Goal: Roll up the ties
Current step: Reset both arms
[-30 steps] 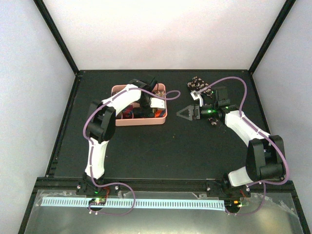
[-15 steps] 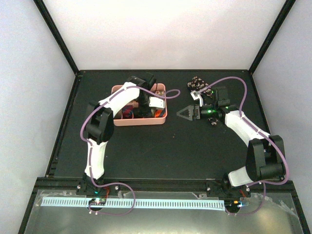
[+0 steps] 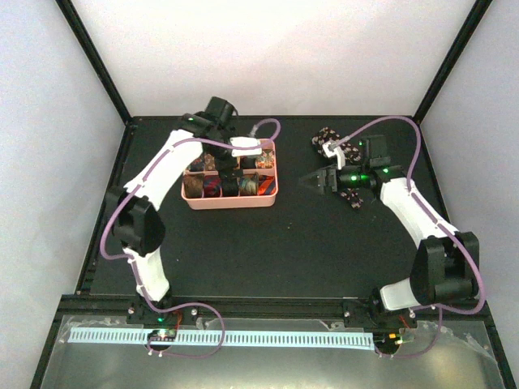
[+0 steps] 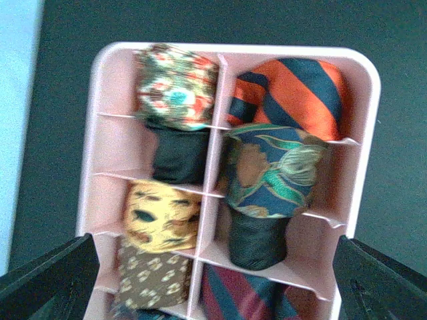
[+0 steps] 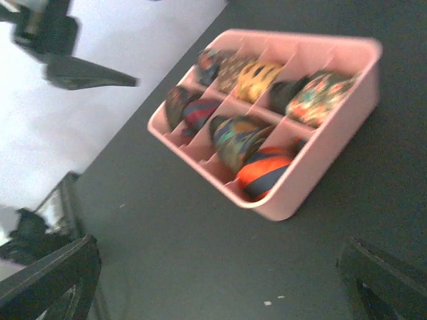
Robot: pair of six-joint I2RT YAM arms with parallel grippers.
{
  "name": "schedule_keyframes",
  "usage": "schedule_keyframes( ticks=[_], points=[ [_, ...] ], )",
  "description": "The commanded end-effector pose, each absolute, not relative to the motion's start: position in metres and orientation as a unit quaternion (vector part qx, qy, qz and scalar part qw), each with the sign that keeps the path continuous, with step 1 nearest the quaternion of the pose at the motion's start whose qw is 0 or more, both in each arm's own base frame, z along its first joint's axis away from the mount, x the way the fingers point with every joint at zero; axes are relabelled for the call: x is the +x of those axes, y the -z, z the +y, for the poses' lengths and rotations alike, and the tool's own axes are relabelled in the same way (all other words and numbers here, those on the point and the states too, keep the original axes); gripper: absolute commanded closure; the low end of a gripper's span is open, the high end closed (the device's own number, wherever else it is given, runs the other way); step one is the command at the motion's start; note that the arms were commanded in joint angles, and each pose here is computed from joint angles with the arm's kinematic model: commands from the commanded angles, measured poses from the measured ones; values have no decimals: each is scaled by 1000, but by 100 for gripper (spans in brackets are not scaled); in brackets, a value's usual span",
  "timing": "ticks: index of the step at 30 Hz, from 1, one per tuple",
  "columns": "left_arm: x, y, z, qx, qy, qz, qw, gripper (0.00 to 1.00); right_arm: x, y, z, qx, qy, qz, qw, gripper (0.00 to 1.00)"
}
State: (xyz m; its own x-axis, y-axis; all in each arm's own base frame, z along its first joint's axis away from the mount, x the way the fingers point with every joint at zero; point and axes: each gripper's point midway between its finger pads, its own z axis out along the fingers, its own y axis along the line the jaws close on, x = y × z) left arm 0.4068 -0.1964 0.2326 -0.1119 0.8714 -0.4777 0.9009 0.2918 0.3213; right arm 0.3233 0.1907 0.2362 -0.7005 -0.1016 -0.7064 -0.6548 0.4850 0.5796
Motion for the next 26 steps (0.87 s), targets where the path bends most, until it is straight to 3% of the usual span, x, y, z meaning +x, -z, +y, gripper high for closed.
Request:
schedule_keyframes(
  ticks=[1,6,12,17,26],
  points=[
    [410,-296,-181,496,79,763,407,1,345,-262,151,-226,-360,816,392,0],
    [414,-318,-134,367,125,807,445,1,360,-267,95,-167,-316,825,438,0],
    [400,-287,-81,261,148,840,452,1,355,-235,45,-107,-295,842,439,0],
    [379,-244,-56,209,145,858,446,1,337,-194,34,-93,-293,855,418,0],
    [370,-198,-44,144,169,881,418,1,331,-186,37,-92,-317,851,410,0]
  ],
)
